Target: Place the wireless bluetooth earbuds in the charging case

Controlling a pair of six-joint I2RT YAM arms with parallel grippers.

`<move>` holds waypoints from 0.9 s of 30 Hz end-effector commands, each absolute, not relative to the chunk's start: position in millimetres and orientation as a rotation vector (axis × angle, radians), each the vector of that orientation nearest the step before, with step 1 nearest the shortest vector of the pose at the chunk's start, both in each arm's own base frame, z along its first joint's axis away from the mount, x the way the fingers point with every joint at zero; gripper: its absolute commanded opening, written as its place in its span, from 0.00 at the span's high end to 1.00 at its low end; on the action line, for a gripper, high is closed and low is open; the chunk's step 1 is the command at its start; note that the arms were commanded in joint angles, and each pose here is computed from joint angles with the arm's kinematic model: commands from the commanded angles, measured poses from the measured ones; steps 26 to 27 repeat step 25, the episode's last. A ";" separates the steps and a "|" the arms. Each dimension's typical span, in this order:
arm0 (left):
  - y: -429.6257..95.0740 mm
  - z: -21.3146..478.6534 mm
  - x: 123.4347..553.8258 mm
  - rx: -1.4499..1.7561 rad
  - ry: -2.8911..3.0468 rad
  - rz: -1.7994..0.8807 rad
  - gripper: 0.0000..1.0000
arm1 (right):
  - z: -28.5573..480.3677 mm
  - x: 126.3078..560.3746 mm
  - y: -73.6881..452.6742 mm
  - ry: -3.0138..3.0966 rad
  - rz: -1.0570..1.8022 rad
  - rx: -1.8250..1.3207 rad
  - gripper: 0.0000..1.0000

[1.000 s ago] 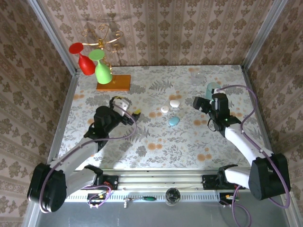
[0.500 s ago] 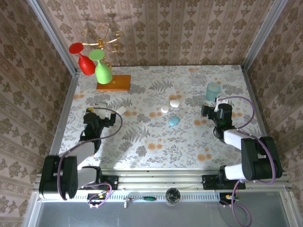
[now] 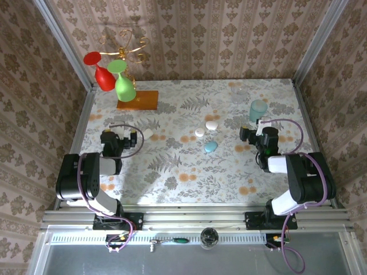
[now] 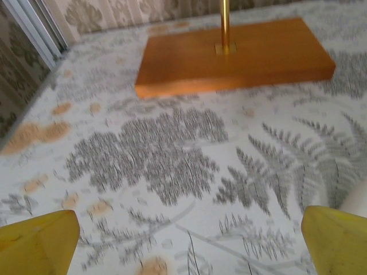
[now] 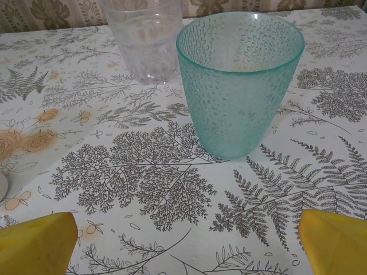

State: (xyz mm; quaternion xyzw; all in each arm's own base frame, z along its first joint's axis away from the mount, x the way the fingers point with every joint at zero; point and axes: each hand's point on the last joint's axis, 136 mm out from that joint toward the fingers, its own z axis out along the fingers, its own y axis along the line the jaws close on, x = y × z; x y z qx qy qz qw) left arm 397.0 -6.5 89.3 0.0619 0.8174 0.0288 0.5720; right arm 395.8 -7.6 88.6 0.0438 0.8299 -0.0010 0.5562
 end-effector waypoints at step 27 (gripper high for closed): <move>-7.5 96.0 400.7 0.129 1.901 0.045 0.00 | 97.1 399.7 -7.8 1.919 -0.029 0.079 0.00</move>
